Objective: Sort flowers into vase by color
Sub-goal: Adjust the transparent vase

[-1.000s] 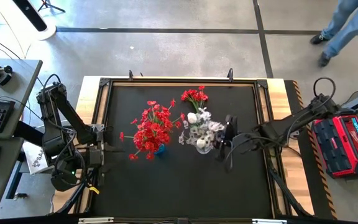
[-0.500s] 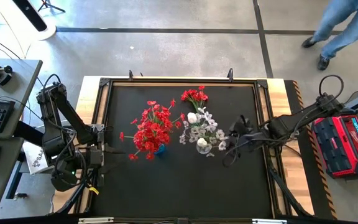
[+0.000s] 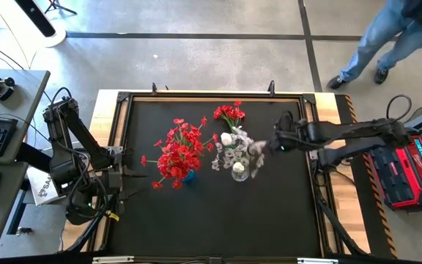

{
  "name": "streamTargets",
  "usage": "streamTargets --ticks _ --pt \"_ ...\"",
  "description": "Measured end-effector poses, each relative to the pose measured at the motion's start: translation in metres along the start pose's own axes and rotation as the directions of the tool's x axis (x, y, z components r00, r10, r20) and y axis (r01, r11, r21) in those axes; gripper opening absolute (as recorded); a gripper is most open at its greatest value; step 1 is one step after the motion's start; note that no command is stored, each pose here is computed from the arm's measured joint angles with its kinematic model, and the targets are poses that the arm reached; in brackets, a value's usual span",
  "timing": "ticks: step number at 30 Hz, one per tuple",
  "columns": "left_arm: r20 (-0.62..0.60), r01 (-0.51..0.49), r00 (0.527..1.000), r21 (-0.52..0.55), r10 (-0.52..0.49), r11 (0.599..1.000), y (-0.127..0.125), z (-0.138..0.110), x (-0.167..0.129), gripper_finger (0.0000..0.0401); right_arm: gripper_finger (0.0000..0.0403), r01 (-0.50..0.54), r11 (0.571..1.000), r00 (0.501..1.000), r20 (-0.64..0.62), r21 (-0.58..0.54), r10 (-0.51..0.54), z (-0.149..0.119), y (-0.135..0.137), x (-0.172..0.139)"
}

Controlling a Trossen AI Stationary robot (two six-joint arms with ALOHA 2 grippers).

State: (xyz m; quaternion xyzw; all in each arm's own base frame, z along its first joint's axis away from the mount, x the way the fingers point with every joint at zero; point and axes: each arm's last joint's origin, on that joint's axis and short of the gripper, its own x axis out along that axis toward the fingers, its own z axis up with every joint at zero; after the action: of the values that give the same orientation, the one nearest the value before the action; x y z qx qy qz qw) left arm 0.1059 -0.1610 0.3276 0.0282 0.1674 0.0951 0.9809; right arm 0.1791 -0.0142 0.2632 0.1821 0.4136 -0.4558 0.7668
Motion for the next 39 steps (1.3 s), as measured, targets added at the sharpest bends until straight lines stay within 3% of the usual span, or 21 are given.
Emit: streamTargets --ticks 3,10,23,31,35,39 --pt "0.0 0.001 1.0 0.005 -0.001 1.0 0.0 0.0 0.0 0.0151 0.0251 -0.008 0.998 1.0 -0.005 0.06 0.009 0.001 -0.006 0.037" --pt "0.0 0.0 1.0 0.005 0.0 1.0 0.0 0.0 0.0 0.0151 0.0251 -0.229 0.945 0.966 0.174 0.232 0.192 -0.002 -0.01 0.112" --pt "0.016 -0.013 1.0 -0.034 0.013 0.999 0.0 0.001 0.0 0.0151 0.0251 -0.258 0.959 0.963 0.107 0.114 0.246 0.017 0.034 0.173" --pt "0.012 -0.009 1.0 -0.026 0.01 1.0 0.0 0.001 0.0 0.0151 0.0251 -0.207 0.975 0.978 0.025 0.085 0.206 0.036 0.045 0.174" --pt "0.012 -0.01 1.0 -0.026 0.01 1.0 0.0 0.001 0.0 0.0151 0.0251 -0.116 0.993 0.992 -0.037 0.032 0.118 0.045 0.044 0.152" --pt "0.013 -0.01 1.0 -0.026 0.011 1.0 0.0 0.001 0.0 0.0151 0.0251 -0.085 0.996 0.996 0.001 -0.028 0.085 0.055 0.055 0.121"
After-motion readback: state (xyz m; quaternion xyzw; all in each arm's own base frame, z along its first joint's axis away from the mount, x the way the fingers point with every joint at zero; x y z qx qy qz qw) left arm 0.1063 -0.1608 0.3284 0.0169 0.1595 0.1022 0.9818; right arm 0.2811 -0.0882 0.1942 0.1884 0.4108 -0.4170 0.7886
